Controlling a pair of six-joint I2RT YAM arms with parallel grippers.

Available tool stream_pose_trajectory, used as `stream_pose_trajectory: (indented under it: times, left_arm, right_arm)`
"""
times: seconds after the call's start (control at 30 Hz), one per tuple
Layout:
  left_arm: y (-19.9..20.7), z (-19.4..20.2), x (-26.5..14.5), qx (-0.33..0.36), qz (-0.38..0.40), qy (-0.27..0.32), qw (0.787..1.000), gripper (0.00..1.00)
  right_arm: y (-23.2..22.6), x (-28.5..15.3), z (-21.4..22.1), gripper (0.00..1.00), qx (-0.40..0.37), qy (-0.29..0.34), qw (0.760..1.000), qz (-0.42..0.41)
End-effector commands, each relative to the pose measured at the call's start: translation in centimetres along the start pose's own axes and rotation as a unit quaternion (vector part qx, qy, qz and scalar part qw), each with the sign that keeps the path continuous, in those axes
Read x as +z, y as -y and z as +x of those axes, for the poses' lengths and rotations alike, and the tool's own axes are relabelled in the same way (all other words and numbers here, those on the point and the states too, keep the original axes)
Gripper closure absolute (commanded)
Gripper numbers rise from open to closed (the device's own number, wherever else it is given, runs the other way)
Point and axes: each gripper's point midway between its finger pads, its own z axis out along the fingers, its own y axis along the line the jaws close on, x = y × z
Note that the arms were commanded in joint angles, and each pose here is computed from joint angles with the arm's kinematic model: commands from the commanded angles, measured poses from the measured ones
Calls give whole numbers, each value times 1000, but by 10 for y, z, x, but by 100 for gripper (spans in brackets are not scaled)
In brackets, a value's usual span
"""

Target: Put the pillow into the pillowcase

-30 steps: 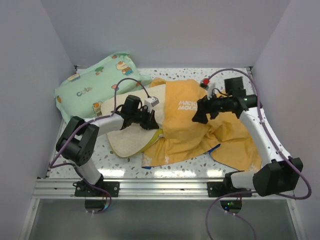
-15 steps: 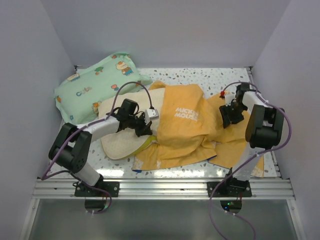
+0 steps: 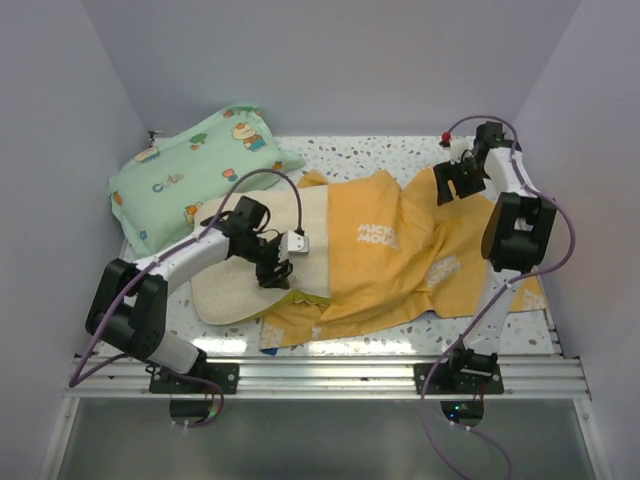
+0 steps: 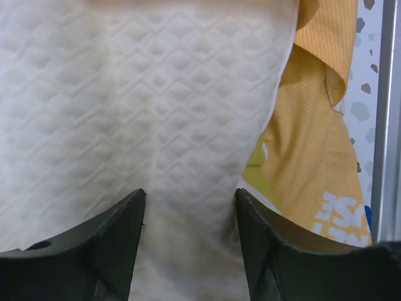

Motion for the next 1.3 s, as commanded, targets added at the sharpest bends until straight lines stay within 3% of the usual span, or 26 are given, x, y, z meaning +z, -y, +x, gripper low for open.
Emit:
stream_pose_trajectory:
  times: [0.0, 0.03, 0.17, 0.23, 0.27, 0.33, 0.43, 0.57, 0.77, 1.07, 1.1, 1.13, 1.2, 1.23, 1.27]
  left_arm:
    - [-15, -25, -54, -54, -29, 26, 998, 36]
    - [-27, -56, -71, -45, -38, 70, 996, 35]
    - [-88, -95, -116, -65, -151, 132, 978, 26]
    - [-113, -92, -124, -78, -194, 129, 969, 21]
    - [-127, -84, -117, -82, -199, 121, 969, 20]
    - [-147, -74, -112, -83, -218, 106, 967, 17]
    - [-174, -59, -92, -89, -222, 99, 966, 12]
    - [-212, -51, -81, -86, -260, 106, 956, 11]
    - [-206, -57, -83, -91, -250, 126, 956, 11]
    - [-213, -37, -96, -120, -264, 117, 950, 8]
    - [-216, -34, -96, -122, -263, 115, 950, 8]
    - [-222, -36, -98, -111, -266, 112, 951, 7]
    - [-223, -27, -85, -94, -242, 99, 961, 6]
    - [-226, -29, -83, -82, -235, 101, 963, 0]
    - [-222, -20, -70, -87, -208, 96, 970, 0]
  right_arm:
    - [-92, -99, -65, 22, -64, 129, 984, -106]
    - [-104, -108, -73, 18, -64, 144, 981, -110]
    - [-164, -139, -120, 13, -102, 225, 963, -111]
    - [-196, -129, -139, 13, -98, 236, 959, -123]
    - [-203, -133, -160, 13, -104, 265, 951, -122]
    - [-223, -103, -177, 14, -81, 256, 953, -141]
    - [-248, -94, -216, 15, -73, 287, 942, -157]
    - [-272, -43, -244, 15, -89, 305, 936, -149]
    - [-290, 15, -253, 14, -79, 305, 937, -149]
    - [-315, 85, -214, 20, -93, 241, 945, -202]
    - [-319, 87, -211, 24, -97, 237, 944, -209]
    - [-321, 89, -209, 41, -97, 233, 944, -213]
    - [-327, 88, -207, 64, -100, 231, 940, -232]
    - [-334, 83, -207, 76, -104, 233, 935, -248]
    - [-336, 77, -209, 100, -106, 237, 931, -255]
